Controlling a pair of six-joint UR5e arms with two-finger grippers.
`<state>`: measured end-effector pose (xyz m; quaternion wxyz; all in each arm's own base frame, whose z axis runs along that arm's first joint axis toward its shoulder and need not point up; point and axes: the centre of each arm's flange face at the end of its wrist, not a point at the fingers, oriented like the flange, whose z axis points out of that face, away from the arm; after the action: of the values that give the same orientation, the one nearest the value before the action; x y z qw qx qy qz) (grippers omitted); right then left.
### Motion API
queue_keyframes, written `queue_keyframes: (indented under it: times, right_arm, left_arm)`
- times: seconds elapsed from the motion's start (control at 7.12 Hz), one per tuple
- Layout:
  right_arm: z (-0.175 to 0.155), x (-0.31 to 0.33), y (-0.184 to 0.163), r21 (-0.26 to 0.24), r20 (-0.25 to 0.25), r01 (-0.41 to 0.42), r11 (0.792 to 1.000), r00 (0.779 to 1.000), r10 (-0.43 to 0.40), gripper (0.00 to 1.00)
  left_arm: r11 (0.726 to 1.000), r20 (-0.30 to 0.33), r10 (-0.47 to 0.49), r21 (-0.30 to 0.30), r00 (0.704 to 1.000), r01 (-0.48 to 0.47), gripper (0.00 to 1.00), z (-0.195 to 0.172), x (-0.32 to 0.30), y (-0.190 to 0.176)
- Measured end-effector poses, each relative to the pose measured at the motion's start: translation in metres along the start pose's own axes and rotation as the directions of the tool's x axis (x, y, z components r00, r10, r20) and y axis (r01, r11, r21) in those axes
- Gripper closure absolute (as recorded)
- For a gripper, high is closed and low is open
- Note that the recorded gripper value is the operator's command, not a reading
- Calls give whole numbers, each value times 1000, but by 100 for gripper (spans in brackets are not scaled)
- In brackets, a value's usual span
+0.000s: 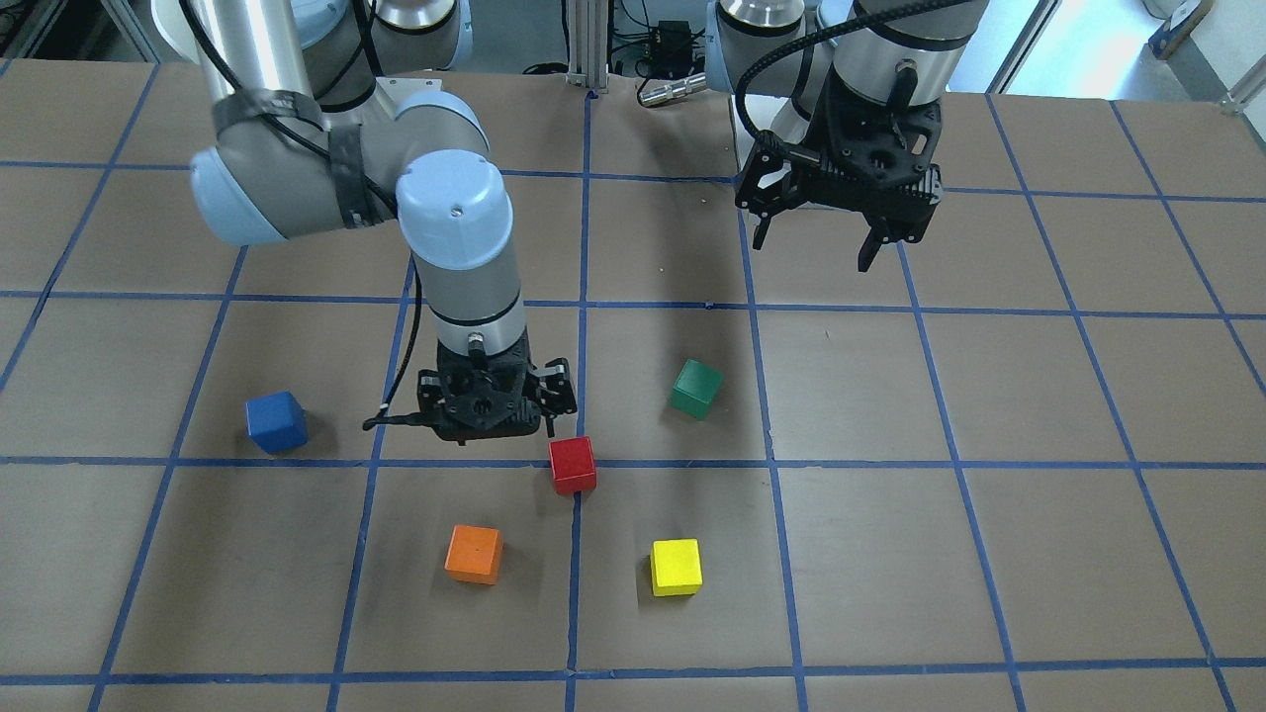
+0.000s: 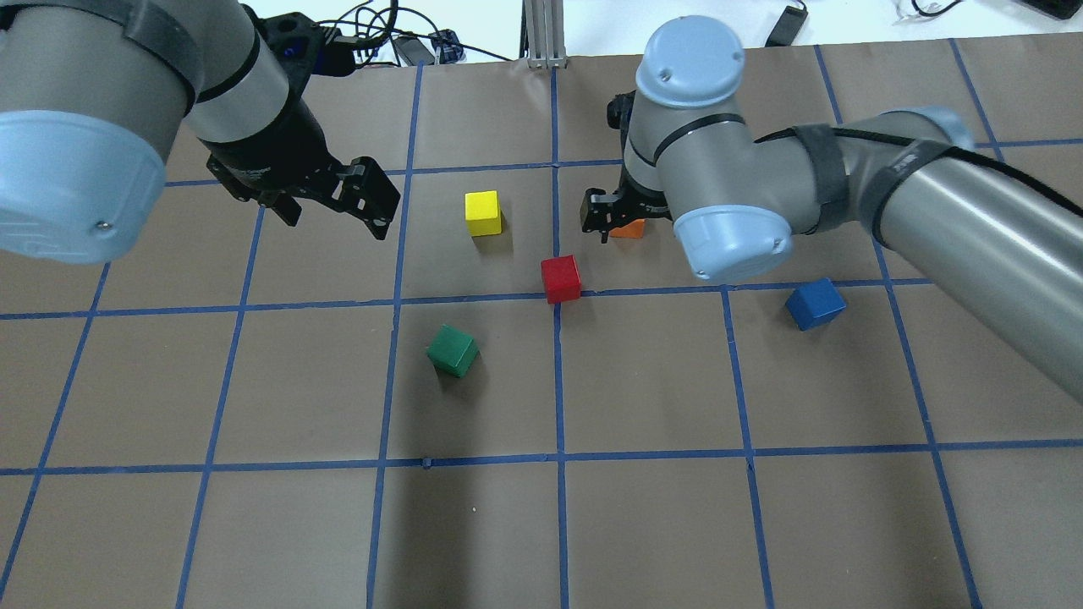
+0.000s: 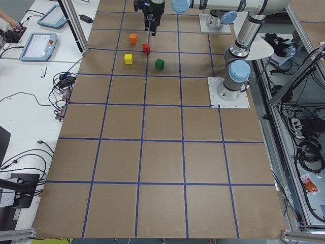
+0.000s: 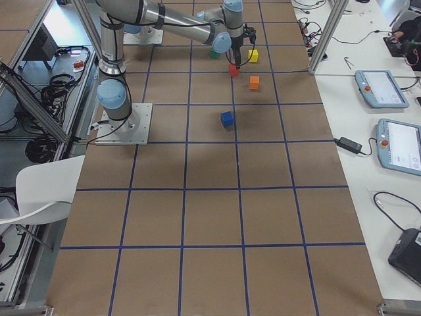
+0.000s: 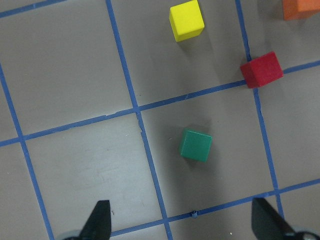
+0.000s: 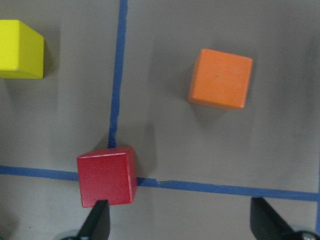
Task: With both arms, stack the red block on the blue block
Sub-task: 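Withdraw the left gripper while the right gripper reaches down and grasps the red cube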
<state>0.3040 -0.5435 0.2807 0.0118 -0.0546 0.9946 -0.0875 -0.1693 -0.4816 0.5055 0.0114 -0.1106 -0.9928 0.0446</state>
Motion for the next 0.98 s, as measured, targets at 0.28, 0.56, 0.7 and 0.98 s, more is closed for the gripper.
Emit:
queue_keyframes:
  times: [0.28,0.56,0.7,0.98]
  right_arm:
    - [26,-22,-4,-7,11,19,1000,1000,-19,0]
    - [47,-32,-10,-27,20,29,999,999,-29,0]
    - [54,-35,-10,-39,34,32,999,999,-30,0]
    - [68,-38,-9,-64,61,34,997,998,-30,0]
  left_arm:
    - [1000,8,-2,15,1000,2,0,-27,-3,-5]
    - [1000,3,-4,-1,1000,4,0,-36,-4,-2]
    - [999,3,-11,-32,1000,11,0,-33,-6,-2]
    - [996,5,-22,-83,1000,23,0,-30,-8,-5]
